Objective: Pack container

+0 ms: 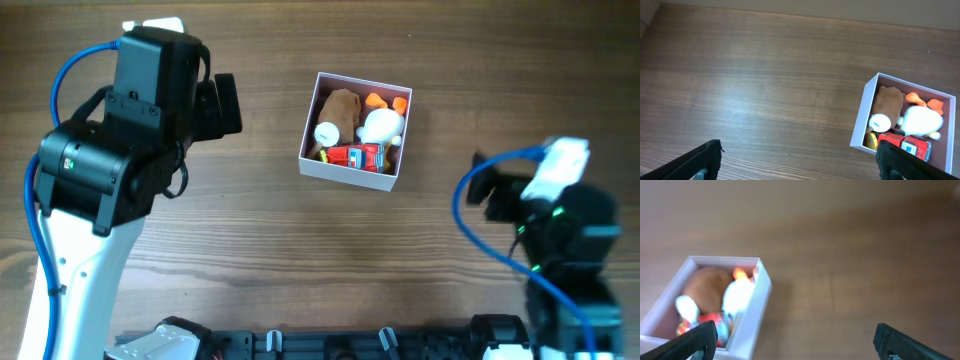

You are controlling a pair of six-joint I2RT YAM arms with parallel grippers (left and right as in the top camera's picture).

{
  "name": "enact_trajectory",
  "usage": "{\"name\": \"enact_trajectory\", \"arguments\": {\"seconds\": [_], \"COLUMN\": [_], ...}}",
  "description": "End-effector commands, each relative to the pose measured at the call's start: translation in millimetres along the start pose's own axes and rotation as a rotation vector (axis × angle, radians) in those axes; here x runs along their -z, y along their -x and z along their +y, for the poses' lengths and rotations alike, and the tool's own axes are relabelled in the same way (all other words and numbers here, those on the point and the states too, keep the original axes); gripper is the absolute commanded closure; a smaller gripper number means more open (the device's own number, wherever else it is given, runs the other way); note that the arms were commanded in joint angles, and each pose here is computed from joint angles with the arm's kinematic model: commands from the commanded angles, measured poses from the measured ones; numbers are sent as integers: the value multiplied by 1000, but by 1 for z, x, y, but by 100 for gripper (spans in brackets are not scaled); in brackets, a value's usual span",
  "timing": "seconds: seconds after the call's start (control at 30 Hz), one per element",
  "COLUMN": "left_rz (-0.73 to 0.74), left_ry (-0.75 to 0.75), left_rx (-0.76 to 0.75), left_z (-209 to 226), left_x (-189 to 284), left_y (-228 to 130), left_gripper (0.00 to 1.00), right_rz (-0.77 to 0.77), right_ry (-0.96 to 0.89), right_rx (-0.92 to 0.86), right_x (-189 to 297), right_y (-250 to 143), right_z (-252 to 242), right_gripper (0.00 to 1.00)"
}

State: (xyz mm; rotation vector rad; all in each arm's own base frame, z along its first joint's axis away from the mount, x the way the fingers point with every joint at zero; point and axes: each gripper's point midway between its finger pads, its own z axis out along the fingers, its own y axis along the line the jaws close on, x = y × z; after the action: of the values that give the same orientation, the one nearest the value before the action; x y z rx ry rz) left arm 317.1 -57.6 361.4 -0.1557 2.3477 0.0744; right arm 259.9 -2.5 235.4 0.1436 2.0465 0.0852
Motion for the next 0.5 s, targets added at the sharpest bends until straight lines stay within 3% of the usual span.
{"name": "enact_trajectory", "arguments": {"seconds": [0.0, 0.2, 0.47], "left_rz": [-9, -10, -9], "left_ry": [13, 13, 13], "left_rx": [18, 18, 18], "left_z": [4, 4, 4], "left_x": [2, 2, 2], "left_y": [1, 1, 1], "left_gripper": [0, 0, 0], "right_rz": [25, -3, -102], "right_ry": [-20, -16, 3], "right_rx": [-18, -90, -104], "right_x": [-12, -23, -21], "right_y": [-60, -109, -119], "right_z": [-11, -17, -19], "right_gripper": [0, 0, 0]}}
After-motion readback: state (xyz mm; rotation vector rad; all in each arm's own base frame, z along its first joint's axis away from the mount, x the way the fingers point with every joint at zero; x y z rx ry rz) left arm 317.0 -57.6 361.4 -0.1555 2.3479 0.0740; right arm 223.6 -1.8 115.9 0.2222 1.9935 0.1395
